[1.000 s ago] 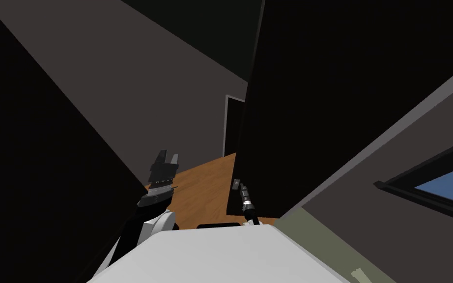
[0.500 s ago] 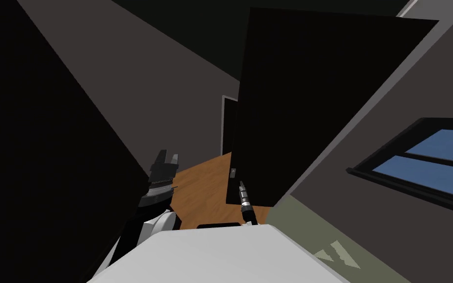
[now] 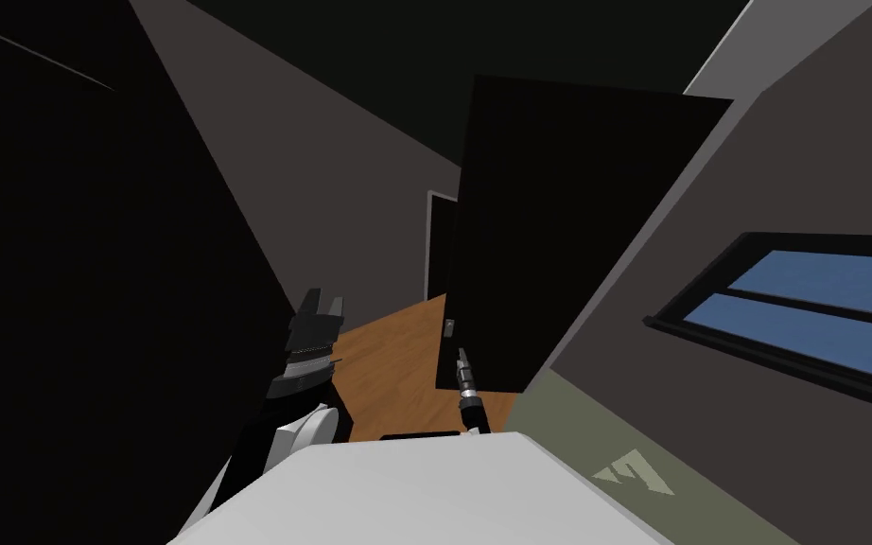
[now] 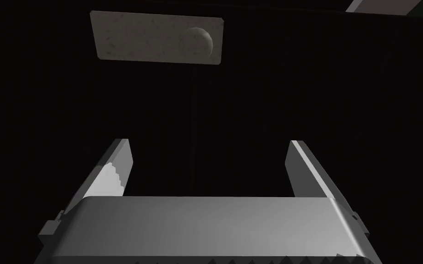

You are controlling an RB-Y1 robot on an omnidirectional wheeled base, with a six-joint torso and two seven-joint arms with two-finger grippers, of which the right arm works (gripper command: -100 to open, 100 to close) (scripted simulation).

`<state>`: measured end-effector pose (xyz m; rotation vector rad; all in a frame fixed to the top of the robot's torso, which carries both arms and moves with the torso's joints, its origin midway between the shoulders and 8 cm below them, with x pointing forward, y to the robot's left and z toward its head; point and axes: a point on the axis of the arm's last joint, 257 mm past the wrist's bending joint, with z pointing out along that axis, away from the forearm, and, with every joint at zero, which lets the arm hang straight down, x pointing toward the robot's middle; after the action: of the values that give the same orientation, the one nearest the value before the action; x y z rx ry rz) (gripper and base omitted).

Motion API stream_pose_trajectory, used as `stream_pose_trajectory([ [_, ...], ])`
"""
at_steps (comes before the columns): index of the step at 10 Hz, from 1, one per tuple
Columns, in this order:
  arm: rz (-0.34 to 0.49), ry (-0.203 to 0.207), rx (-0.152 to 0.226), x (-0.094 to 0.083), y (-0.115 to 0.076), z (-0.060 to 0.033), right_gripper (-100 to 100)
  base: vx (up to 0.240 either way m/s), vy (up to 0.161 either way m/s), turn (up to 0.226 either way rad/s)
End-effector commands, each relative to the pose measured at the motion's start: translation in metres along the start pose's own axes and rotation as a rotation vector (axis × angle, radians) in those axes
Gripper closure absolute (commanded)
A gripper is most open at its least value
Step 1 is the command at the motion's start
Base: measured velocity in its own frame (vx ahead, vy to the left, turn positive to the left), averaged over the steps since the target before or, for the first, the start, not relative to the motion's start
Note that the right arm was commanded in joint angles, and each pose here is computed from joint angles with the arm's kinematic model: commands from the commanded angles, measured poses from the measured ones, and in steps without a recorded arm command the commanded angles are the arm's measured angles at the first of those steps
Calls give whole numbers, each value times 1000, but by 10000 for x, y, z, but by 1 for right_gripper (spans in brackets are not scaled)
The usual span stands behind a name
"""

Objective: Push the door open

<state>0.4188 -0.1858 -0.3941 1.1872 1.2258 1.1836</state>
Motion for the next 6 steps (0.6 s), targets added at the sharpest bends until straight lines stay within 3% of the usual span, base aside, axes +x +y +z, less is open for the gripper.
stream_pose_trajectory([
  [1,-23,-1,-3,-131,-4,-7,-100,225,2,36],
  [6,-24,-15,-11,-200,1,-4,-100,237,8,26],
])
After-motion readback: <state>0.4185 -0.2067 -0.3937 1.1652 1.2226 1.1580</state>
